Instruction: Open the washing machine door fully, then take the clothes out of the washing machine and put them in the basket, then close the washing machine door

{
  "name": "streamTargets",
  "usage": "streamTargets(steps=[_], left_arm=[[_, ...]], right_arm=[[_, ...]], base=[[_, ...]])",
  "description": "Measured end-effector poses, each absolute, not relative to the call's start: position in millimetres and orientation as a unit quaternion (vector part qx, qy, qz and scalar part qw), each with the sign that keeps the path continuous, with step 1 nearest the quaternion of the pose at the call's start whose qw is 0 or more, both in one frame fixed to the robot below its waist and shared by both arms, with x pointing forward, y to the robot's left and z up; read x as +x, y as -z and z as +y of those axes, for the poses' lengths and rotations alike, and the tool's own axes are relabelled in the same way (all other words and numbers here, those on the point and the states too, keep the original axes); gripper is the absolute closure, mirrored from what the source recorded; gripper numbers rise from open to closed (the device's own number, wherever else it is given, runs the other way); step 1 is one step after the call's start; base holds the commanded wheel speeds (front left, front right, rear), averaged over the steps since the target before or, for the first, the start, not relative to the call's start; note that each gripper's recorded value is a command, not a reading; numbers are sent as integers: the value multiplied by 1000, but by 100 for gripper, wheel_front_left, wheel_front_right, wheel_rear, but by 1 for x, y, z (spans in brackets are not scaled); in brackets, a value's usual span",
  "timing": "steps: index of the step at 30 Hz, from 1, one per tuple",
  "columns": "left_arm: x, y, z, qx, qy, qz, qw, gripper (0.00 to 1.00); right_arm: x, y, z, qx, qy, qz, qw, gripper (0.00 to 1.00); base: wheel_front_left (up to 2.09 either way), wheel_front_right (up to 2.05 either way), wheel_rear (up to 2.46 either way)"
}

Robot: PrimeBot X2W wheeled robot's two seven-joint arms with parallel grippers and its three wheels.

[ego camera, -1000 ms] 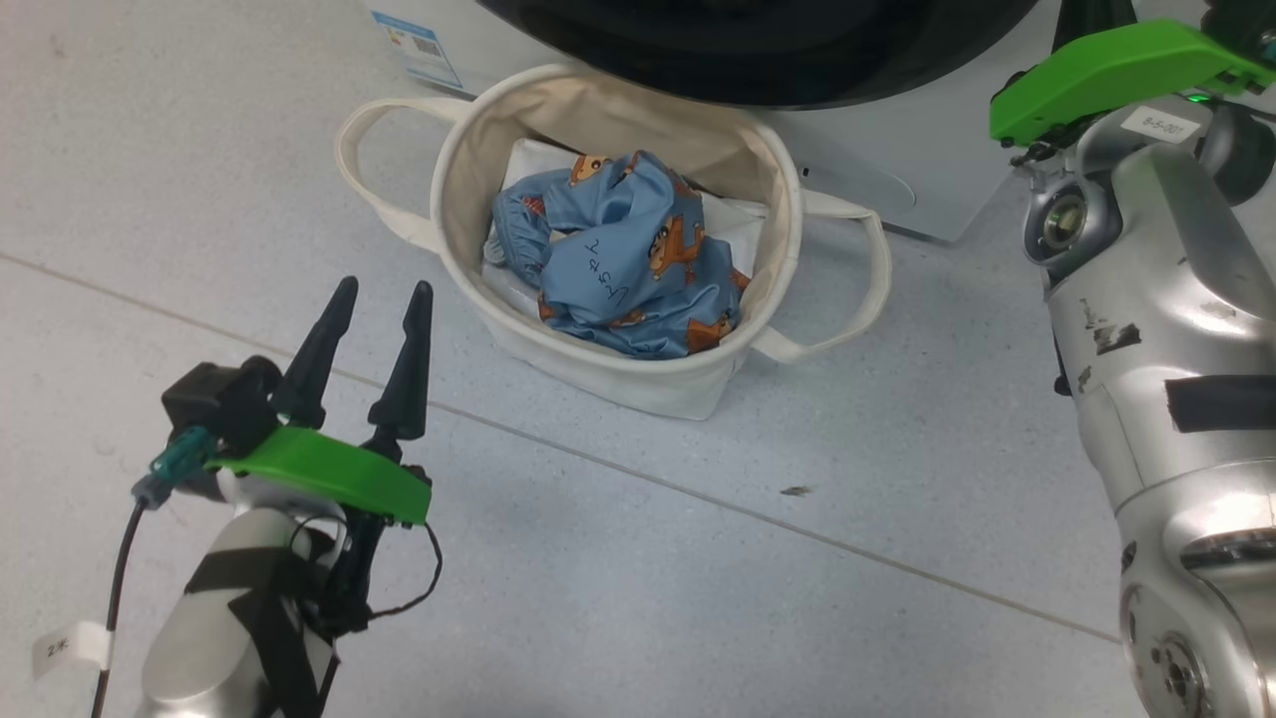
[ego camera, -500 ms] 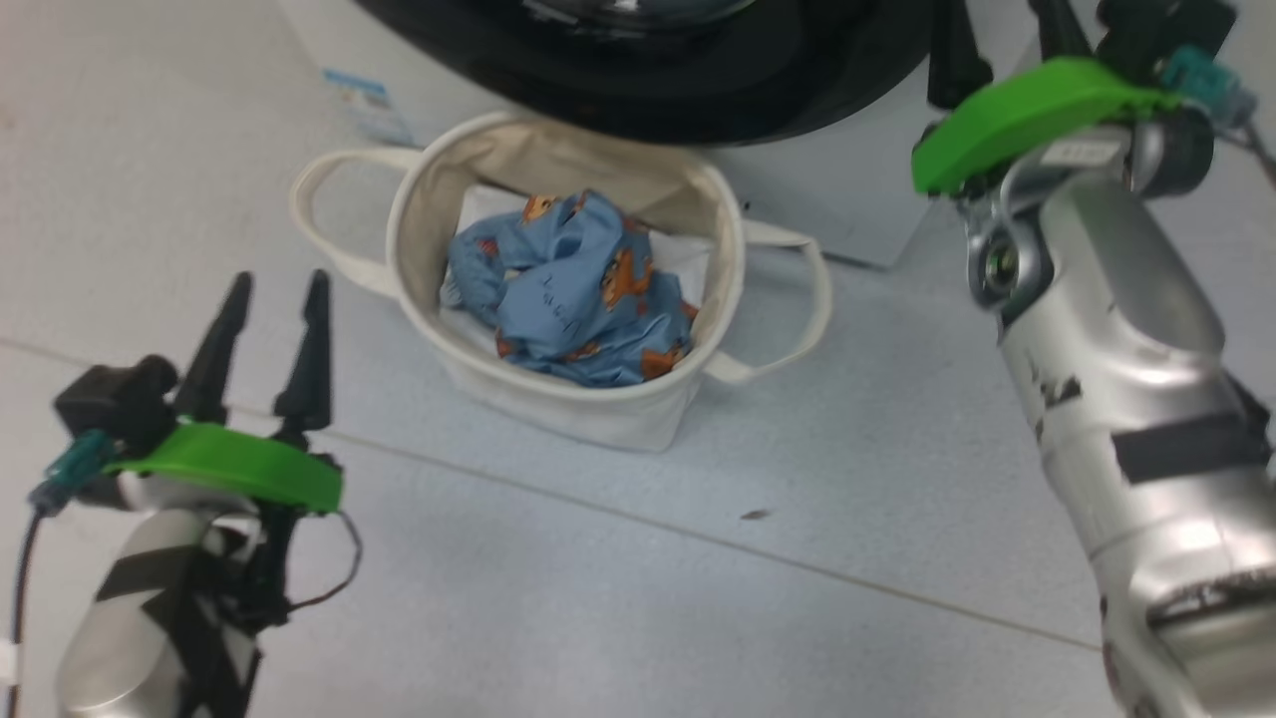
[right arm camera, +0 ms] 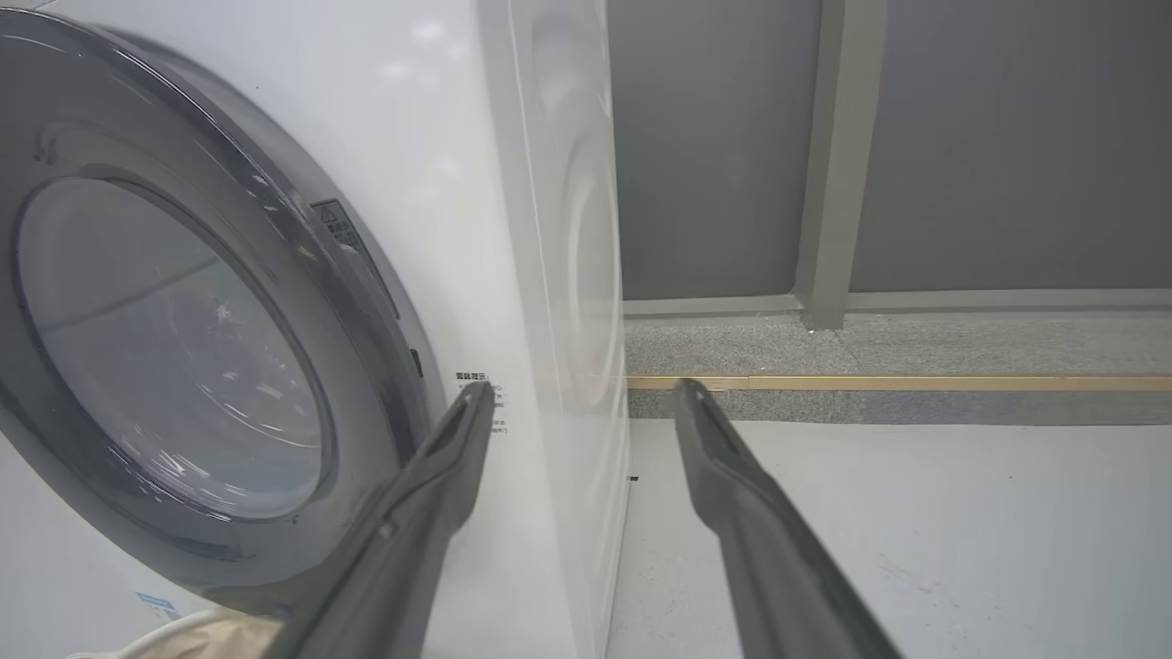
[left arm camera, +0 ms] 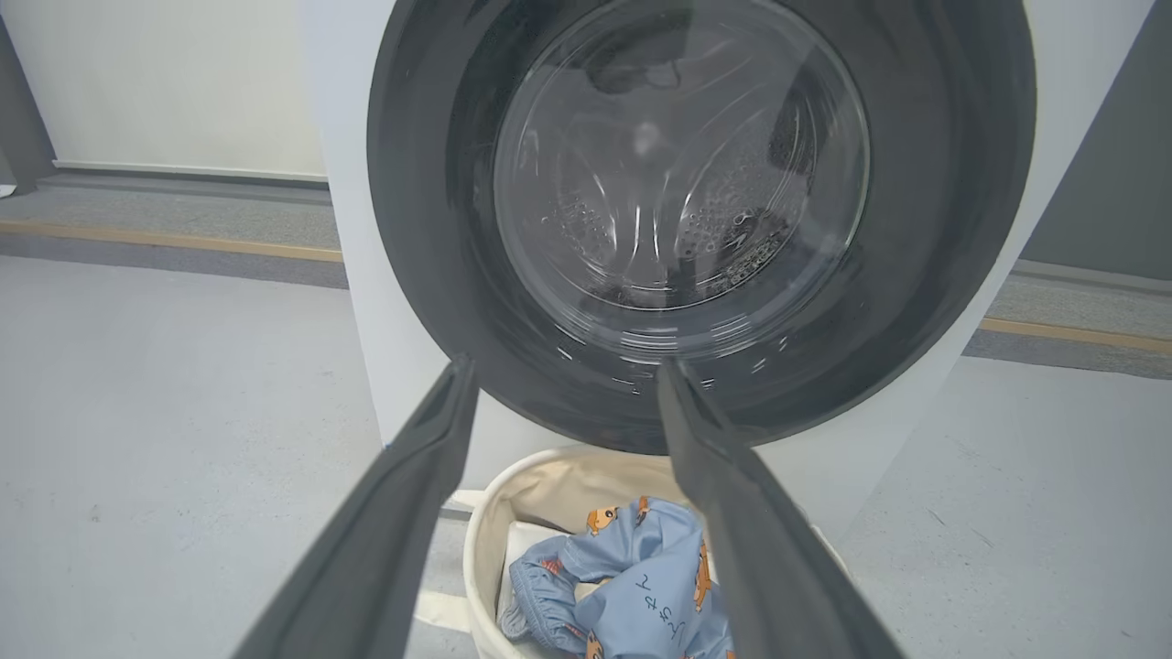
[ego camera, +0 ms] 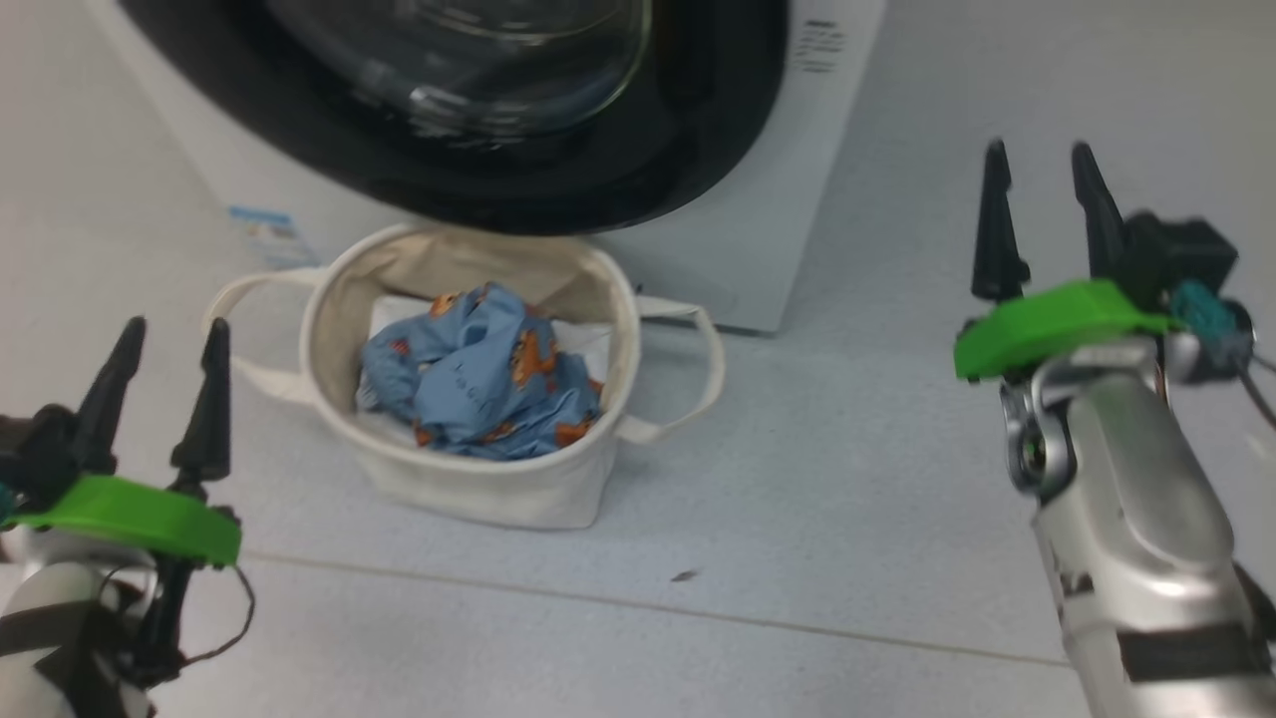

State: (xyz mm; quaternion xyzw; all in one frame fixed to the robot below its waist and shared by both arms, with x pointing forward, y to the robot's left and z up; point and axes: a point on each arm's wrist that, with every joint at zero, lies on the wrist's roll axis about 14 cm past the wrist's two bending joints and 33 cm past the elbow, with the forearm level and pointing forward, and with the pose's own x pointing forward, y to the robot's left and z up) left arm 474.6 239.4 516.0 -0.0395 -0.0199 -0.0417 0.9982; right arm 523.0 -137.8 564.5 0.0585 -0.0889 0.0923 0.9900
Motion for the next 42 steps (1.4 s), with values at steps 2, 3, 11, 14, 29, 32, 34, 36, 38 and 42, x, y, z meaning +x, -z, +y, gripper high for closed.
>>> streamTargets(steps=[2, 3, 11, 14, 29, 32, 34, 36, 38, 42], left_arm=[[474, -518, 236, -35, 51, -22, 998, 0], [473, -518, 234, -32, 56, -19, 998, 0], [461, -523, 225, -46, 72, -21, 996, 0], [455, -528, 226, -47, 72, -25, 996, 0], [444, -525, 227, -21, 77, -15, 997, 0], [444, -526, 228, -21, 75, -16, 997, 0], [444, -525, 228, -21, 74, -15, 997, 0], [443, -525, 228, -21, 74, -15, 997, 0], [442, -524, 229, -21, 73, -13, 997, 0], [441, -521, 228, -19, 74, -8, 997, 0]], right_arm=[[510, -563, -153, 52, -74, -91, 992, 0], [503, -562, -160, 49, -66, -90, 993, 0], [452, -545, -209, 45, 1, -73, 996, 0], [438, -551, -218, 46, 14, -83, 995, 0], [410, -553, -216, 47, 13, -92, 995, 0], [410, -555, -209, 46, 3, -95, 994, 0], [410, -555, -205, 45, -3, -94, 995, 0], [409, -554, -203, 47, -6, -93, 995, 0], [408, -551, -203, 50, -6, -89, 995, 0], [407, -548, -203, 54, -6, -86, 995, 0]], base=[[0, 0, 0], [0, 0, 0], [0, 0, 0], [0, 0, 0], [0, 0, 0], [0, 0, 0], [0, 0, 0], [0, 0, 0], [0, 0, 0], [0, 0, 0]])
